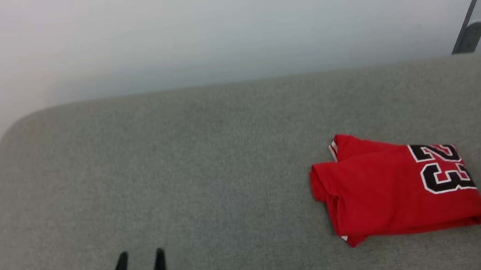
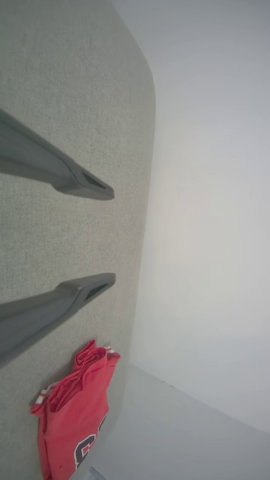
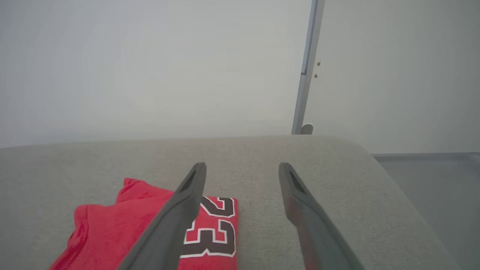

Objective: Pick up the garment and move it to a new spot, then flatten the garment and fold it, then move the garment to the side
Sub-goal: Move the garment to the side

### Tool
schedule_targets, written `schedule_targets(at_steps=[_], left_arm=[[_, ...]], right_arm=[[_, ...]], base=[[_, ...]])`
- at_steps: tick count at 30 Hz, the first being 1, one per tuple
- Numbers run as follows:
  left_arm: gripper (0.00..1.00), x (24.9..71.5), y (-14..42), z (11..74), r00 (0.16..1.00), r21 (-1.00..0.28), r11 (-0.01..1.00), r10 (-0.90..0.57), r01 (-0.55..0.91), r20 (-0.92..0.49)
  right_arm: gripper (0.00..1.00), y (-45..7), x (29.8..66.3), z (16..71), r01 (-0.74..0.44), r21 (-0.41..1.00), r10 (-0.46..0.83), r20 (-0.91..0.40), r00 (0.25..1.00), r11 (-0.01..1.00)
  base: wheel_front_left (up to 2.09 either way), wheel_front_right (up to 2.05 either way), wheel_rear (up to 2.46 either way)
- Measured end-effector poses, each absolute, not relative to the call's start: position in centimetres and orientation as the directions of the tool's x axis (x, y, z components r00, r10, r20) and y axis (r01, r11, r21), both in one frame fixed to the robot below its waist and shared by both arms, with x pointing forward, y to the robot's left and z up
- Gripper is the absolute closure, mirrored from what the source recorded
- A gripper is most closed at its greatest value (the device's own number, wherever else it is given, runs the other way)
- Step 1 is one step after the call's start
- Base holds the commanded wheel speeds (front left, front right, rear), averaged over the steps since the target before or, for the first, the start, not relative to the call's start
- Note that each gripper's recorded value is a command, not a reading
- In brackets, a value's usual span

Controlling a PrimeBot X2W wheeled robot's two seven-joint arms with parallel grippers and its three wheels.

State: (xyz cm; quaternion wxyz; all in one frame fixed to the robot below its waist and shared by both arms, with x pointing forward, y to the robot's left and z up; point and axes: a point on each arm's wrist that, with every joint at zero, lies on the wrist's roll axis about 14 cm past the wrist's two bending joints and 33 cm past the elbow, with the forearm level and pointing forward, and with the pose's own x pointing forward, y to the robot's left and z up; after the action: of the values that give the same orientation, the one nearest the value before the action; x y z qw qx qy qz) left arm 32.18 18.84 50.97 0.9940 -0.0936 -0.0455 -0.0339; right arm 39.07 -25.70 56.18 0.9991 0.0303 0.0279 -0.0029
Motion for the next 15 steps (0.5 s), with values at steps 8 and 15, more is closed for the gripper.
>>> schedule_targets(at_steps=[8, 15], left_arm=[[0.00, 35.2, 17.2, 49.8, 0.992, -0.195, 0.974, -0.109, 0.119, 0.062], [0.00, 37.8, 16.0, 48.6, 0.988, -0.199, 0.968, -0.151, 0.154, 0.032]], right_arm=[[0.00, -26.6, 40.8, 47.4, -0.078, 0.025, 0.076, -0.634, 0.769, 0.997], [0.00, -25.0, 42.3, 44.8, -0.139, 0.107, 0.169, -0.793, 0.586, 0.984]], base=[[0.00, 0.00, 0.00], [0.00, 0.00, 0.00]])
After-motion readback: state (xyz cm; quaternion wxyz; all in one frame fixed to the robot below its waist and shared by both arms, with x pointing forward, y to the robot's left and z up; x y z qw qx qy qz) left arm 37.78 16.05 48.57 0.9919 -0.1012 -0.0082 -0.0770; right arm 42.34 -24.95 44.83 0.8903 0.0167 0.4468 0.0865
